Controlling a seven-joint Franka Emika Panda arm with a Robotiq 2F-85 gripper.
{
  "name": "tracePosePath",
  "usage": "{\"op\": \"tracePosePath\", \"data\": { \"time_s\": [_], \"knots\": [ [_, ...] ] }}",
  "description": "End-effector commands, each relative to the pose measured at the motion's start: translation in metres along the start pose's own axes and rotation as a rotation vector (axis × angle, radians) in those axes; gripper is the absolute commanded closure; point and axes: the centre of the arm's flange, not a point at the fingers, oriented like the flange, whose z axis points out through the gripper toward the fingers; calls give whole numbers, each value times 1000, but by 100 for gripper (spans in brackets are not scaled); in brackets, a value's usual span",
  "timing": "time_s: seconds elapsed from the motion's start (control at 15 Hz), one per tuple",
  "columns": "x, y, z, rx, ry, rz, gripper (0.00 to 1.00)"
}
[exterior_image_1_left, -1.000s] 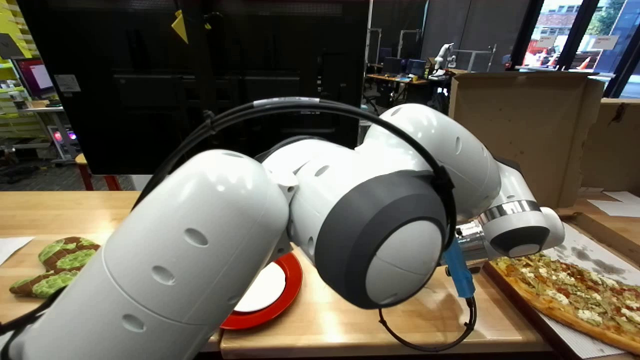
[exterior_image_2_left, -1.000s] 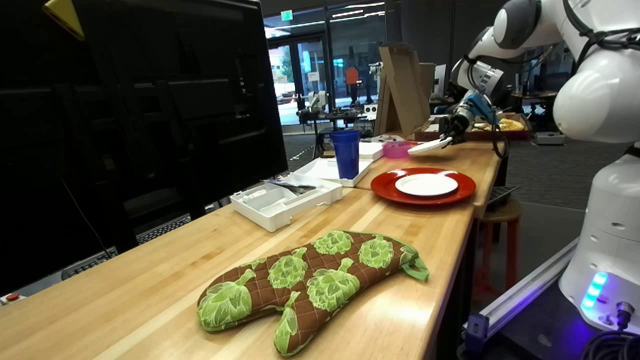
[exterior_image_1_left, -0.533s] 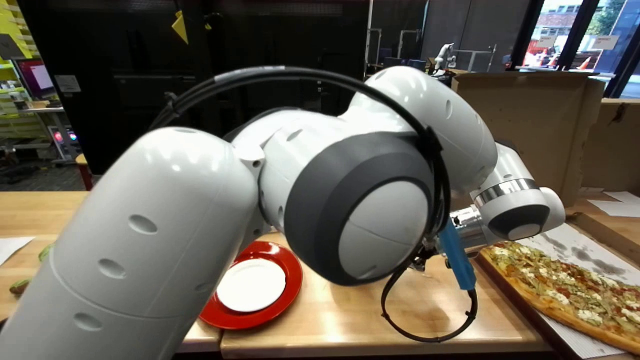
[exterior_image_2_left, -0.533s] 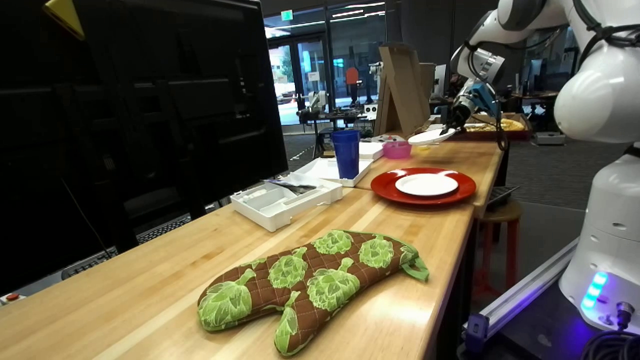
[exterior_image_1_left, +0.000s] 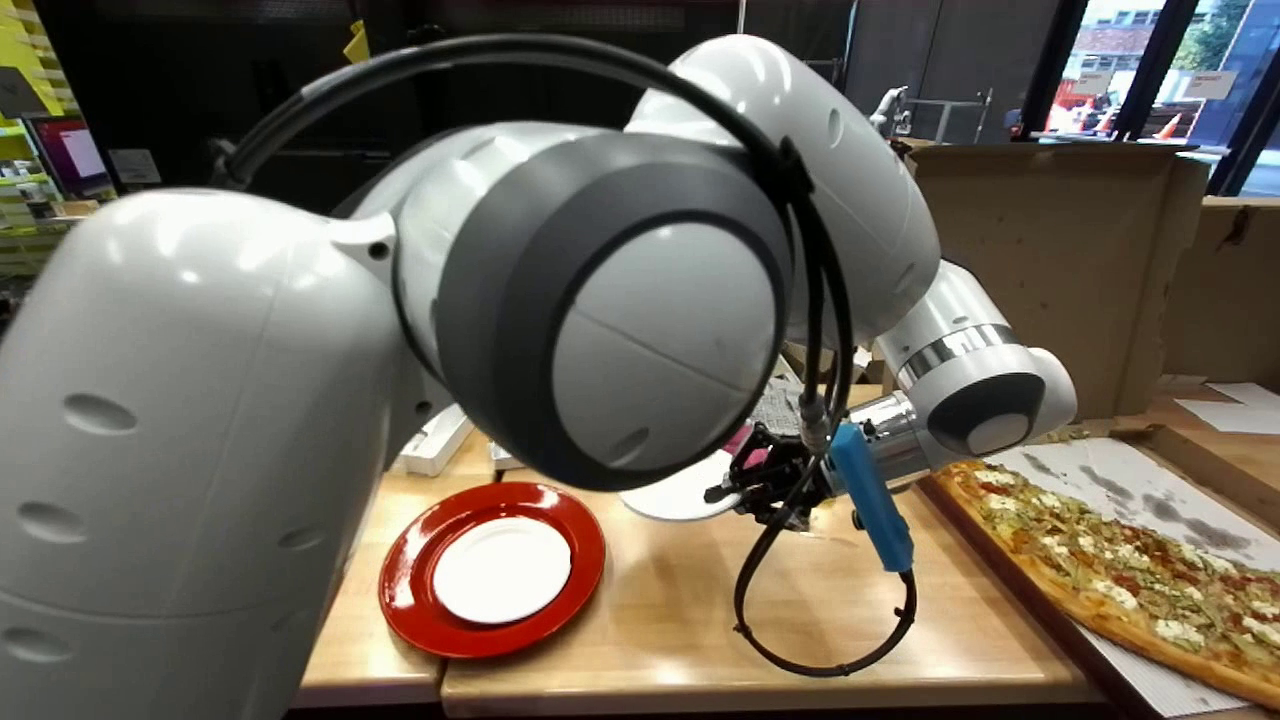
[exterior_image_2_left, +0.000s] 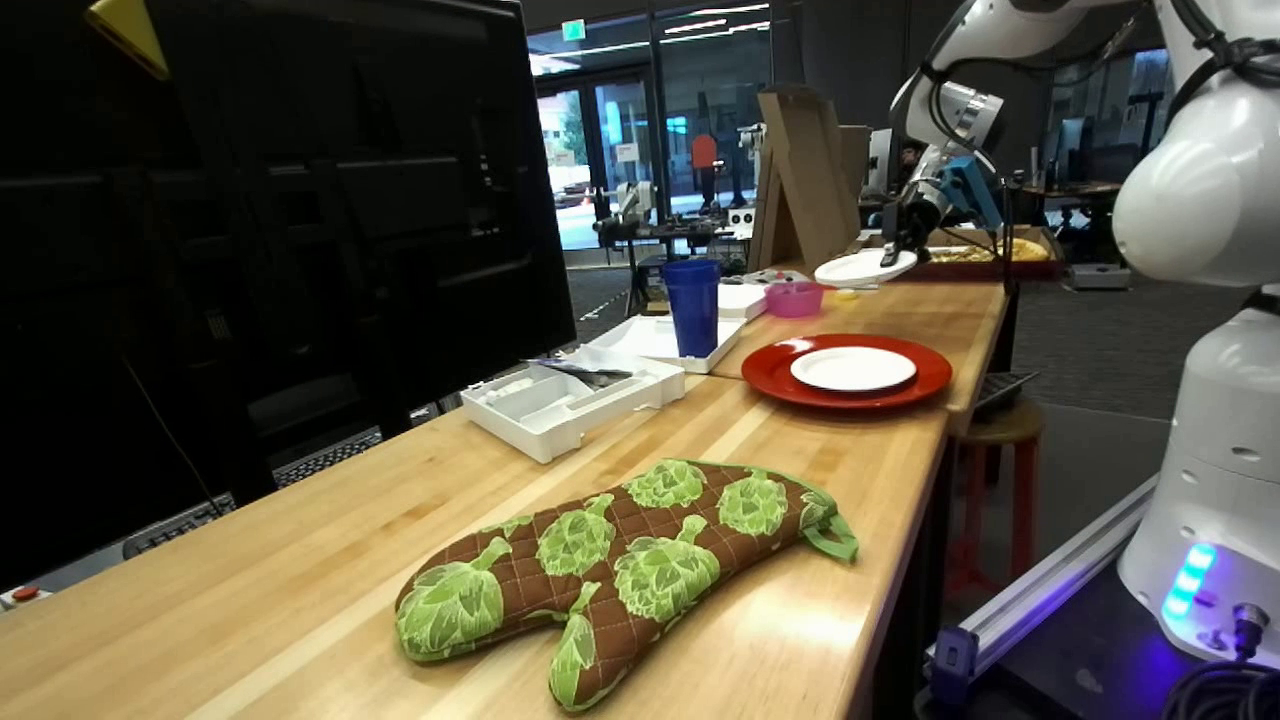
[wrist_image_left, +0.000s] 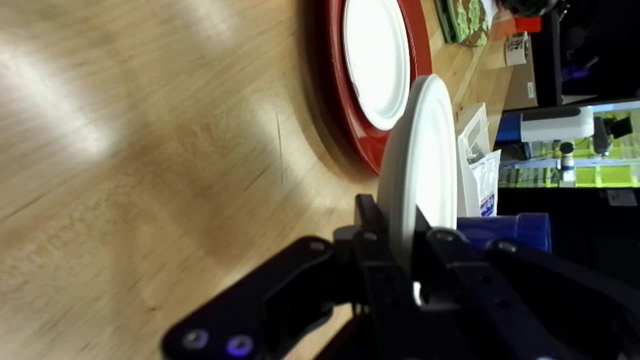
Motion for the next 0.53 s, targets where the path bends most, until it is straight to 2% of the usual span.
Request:
{"op": "tracePosePath", "data": {
  "time_s": [0.0,0.27,0.47],
  "knots": [
    [-19,-30,31,-70,-26,-52,97],
    [-20,-50,58,-139,-66,-104,97],
    [-27,-63,76,-157,-100,-154,97]
  ]
}}
